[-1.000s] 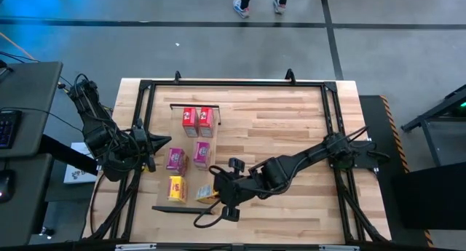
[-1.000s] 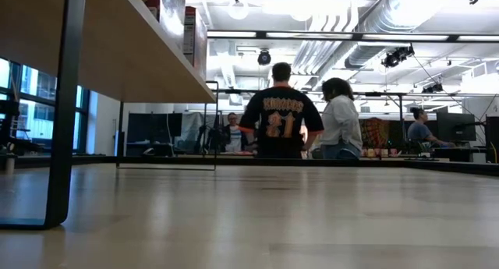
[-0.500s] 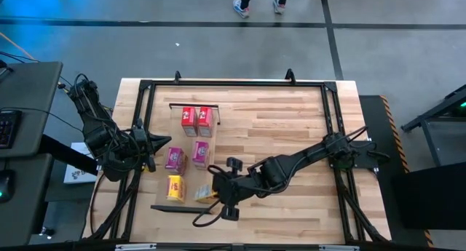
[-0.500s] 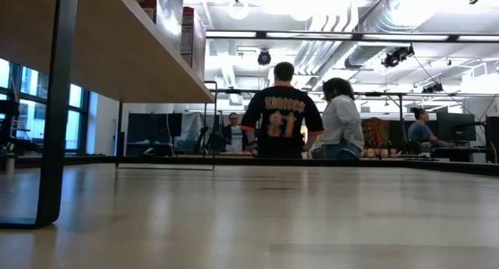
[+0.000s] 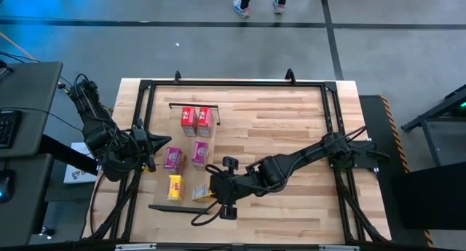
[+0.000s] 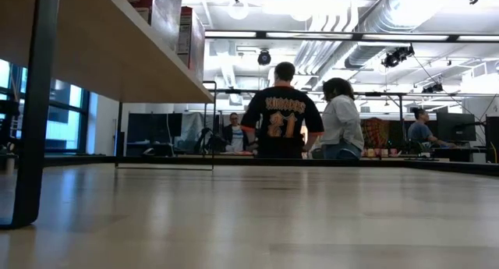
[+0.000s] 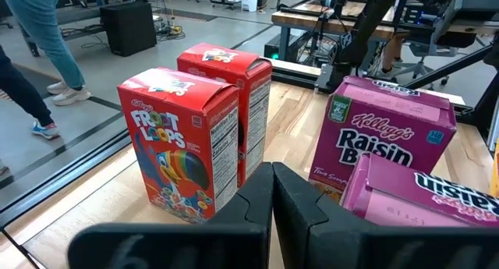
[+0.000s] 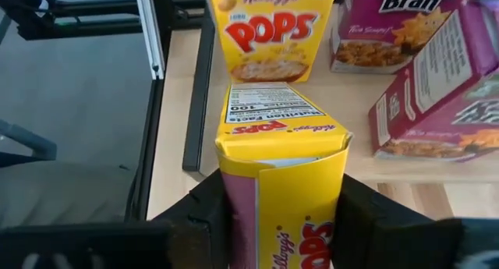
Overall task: Stack cereal on shelf
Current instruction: Put the yellow cereal box on the shelf aligned with the yellow cereal box
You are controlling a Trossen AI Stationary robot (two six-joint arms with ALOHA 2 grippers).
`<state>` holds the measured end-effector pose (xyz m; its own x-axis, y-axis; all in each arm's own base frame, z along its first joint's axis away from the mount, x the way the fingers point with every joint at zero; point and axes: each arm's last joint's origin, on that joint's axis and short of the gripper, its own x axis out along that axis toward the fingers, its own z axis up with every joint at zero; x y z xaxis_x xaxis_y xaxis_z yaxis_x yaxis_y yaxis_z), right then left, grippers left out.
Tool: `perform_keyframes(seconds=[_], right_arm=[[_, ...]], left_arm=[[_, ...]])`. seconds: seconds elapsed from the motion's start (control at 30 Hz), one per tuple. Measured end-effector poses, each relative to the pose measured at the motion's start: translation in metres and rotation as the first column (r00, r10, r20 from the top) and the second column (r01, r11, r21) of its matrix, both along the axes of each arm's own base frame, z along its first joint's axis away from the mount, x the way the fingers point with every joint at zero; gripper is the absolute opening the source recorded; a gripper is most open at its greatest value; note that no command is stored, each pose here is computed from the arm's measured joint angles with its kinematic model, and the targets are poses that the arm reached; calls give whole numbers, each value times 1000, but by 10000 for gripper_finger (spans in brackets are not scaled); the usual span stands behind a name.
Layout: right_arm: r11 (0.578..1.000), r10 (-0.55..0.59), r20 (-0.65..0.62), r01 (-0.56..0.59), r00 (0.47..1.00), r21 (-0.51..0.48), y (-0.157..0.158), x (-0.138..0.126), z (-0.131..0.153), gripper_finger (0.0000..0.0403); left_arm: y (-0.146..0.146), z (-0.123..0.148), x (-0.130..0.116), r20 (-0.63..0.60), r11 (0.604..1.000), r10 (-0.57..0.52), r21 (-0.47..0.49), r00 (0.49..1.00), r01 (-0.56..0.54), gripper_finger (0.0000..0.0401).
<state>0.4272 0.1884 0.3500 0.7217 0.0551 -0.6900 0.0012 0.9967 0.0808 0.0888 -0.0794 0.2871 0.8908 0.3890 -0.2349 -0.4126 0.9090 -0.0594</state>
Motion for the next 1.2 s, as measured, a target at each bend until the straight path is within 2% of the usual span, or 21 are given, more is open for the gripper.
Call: perform_keyframes(seconds=[0.6,1.2], right_arm=[[1000,5,56,-5,998,0,-7,8,4,184],[990,140,191,-135,972,-40,-15,37,-4,195]], left_arm=[[0,0,0,0,1000,1,1,1000,-1,0],[-1,-1,1,-2,1000,5,13,1000,-5,0]])
